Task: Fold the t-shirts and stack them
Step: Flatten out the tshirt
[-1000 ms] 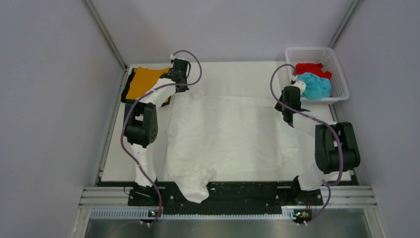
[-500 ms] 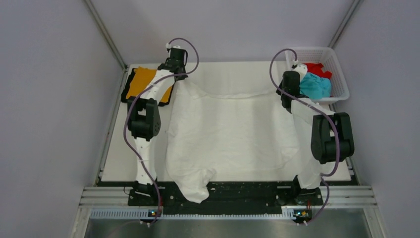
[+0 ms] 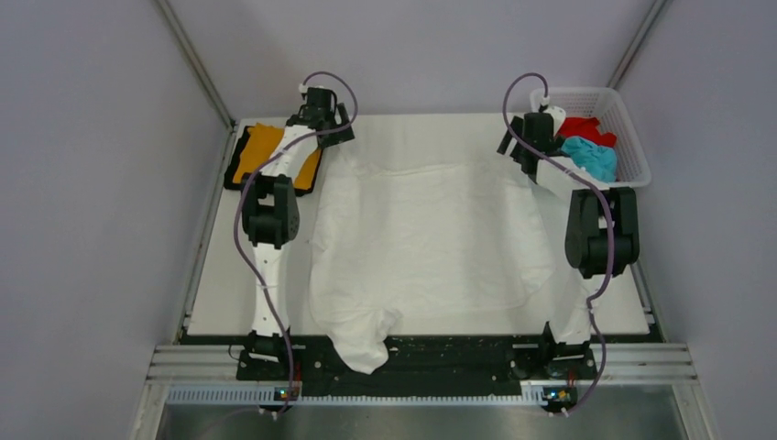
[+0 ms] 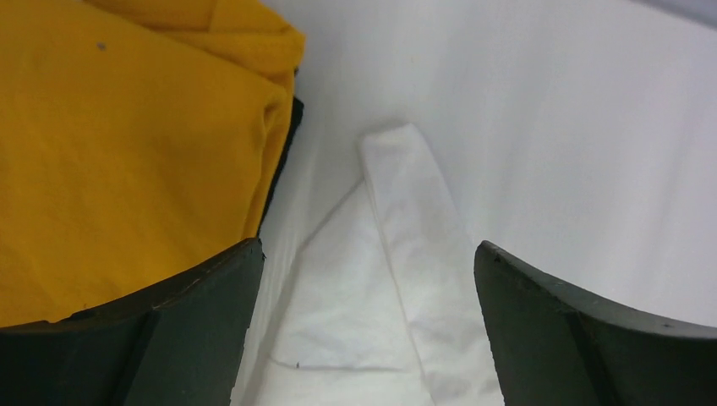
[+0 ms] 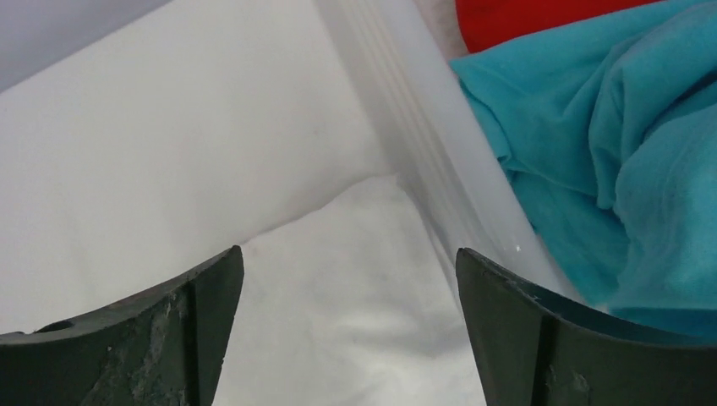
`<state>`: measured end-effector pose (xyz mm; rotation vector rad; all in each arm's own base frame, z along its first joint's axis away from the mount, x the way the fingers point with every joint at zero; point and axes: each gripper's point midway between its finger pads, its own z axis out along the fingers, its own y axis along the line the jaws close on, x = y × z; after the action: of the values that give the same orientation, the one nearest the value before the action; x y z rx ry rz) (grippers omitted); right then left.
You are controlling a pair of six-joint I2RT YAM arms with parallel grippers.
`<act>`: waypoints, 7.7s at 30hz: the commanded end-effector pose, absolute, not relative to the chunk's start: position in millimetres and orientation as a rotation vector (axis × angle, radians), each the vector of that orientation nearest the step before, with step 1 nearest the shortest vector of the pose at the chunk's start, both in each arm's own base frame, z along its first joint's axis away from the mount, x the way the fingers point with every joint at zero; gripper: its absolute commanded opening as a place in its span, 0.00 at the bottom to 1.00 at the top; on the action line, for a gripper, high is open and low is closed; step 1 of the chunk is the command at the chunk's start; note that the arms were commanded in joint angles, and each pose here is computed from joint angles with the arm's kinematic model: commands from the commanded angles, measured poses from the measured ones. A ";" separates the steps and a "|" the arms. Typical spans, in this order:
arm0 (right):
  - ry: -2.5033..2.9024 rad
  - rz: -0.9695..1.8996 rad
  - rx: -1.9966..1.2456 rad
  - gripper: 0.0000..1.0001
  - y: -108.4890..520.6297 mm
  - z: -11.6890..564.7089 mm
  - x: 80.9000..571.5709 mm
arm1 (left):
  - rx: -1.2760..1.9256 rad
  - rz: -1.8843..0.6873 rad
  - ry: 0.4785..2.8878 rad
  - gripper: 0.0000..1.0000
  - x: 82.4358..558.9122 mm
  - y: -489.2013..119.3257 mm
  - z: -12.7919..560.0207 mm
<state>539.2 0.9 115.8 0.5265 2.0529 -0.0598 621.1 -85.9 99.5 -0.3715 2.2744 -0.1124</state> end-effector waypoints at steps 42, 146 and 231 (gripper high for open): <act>2.346 0.183 0.145 0.99 103.9 32.9 457.3 | -0.543 -0.916 2.279 0.96 575.0 -219.5 82.6; 2.522 -0.087 0.367 0.99 43.5 38.0 377.9 | -0.554 -0.039 2.680 0.00 380.8 -93.6 36.6; 2.647 -0.175 0.389 0.99 31.1 -2.1 363.6 | -0.651 0.066 2.612 0.16 412.3 -50.2 59.3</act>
<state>378.4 44.5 22.2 0.3563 2.5666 -0.0955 395.3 -94.4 44.7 -0.5905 2.6848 -0.0379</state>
